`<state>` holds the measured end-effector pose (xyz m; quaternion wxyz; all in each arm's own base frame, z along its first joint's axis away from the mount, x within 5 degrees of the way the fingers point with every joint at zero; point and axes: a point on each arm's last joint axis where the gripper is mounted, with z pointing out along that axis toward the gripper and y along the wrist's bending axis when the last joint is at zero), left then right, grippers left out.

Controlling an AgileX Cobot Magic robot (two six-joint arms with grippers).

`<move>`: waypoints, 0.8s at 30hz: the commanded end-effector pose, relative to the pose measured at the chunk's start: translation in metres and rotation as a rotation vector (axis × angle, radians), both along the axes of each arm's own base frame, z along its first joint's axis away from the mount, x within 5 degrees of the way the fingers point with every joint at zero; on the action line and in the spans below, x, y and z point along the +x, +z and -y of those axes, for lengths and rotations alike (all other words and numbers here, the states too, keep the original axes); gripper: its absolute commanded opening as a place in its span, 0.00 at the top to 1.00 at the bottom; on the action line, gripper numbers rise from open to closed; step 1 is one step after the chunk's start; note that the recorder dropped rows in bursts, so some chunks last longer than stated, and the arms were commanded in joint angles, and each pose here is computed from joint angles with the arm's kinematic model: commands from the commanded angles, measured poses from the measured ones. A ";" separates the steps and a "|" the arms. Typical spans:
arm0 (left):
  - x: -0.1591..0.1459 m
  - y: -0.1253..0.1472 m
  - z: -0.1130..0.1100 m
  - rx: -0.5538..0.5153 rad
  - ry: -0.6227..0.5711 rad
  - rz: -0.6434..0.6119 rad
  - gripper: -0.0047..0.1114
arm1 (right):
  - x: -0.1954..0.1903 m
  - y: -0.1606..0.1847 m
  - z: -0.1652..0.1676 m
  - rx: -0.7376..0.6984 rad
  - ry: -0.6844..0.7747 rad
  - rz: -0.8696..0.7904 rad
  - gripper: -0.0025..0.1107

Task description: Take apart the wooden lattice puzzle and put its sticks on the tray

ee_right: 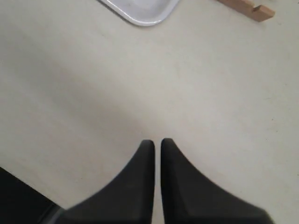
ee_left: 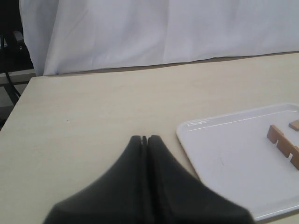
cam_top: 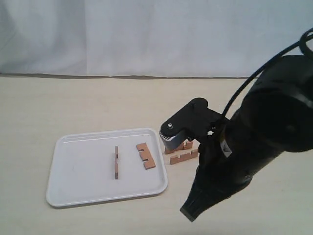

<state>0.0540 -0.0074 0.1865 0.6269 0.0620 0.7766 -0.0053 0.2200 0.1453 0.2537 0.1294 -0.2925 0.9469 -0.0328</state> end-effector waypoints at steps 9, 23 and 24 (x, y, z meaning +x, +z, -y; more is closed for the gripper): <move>0.000 0.000 0.000 -0.003 0.004 0.004 0.96 | 0.123 -0.048 0.065 -0.026 -0.005 0.064 0.94; 0.000 0.000 0.000 -0.003 0.004 0.004 0.96 | 0.139 -0.057 0.045 0.091 -0.017 -0.111 0.55; 0.000 0.000 0.000 -0.003 0.004 0.004 0.96 | 0.138 -0.058 0.044 0.105 0.007 -0.118 0.52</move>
